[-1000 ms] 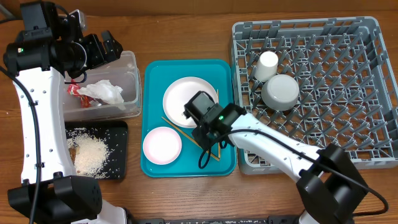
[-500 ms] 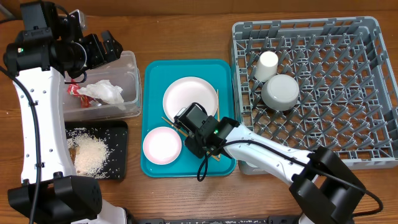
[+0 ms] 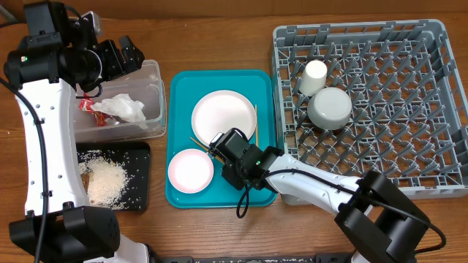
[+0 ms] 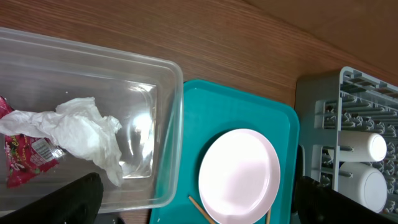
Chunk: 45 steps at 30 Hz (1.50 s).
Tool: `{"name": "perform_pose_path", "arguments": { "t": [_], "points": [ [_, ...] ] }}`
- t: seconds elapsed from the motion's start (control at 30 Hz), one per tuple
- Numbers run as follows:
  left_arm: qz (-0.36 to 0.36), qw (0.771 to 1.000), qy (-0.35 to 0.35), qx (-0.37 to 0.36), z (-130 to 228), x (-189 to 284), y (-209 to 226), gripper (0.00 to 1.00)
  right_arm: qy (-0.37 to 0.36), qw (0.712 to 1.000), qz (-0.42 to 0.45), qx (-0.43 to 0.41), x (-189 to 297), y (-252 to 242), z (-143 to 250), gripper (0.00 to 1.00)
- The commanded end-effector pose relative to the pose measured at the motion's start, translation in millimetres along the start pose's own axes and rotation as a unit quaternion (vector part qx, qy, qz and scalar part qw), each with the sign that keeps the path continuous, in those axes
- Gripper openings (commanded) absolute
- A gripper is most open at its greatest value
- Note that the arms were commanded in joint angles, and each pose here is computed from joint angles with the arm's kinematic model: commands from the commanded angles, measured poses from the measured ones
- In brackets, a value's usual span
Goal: Sort waste into correct bins and load items into the dishwasher
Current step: 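Move right gripper to the chopsticks and pinch one chopstick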
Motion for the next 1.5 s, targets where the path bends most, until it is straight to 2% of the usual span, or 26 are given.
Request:
{"name": "perform_pose_path", "arguments": {
  "t": [0.0, 0.4, 0.43, 0.53, 0.83, 1.23, 1.47],
  "points": [
    [-0.002, 1.0, -0.009, 0.007, -5, 3, -1, 1.0, 0.009, 1.0, 0.004, 0.003, -7, -2, 8, 0.3],
    [-0.002, 1.0, -0.009, 0.007, -5, 3, -1, 1.0, 0.038, 0.999, 0.005, 0.015, -23, -3, 22, 0.27],
    [-0.002, 1.0, -0.009, 0.007, -5, 3, -1, 1.0, 0.039, 0.999, 0.005, 0.015, -23, -3, 22, 0.26],
    [-0.002, 1.0, -0.01, 0.007, -5, 3, -1, 1.0, 0.036, 0.999, 0.005, 0.015, -22, -2, 20, 0.04],
    [-0.002, 1.0, -0.01, 0.007, -5, 3, -1, 1.0, 0.029, 0.999, 0.004, 0.014, -14, -1, 4, 0.04],
    [-0.002, 1.0, -0.009, 0.007, -5, 3, -1, 1.0, 0.003, 0.999, -0.032, -0.013, 19, 13, -49, 0.04],
    [-0.002, 1.0, -0.009, 0.007, -5, 3, -1, 1.0, -0.016, 0.998, -0.024, -0.052, 38, -3, -75, 0.04]
  ]
}}
Point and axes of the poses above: each gripper's point midway between its finger pads, its own x axis back along the fingers, its own y axis along the line the jaws close on, z = x × y, the point moved 1 cm from there along x, back along the fingers, and after that the axes turned 4 degrees about -x, right-handed, at the moved point
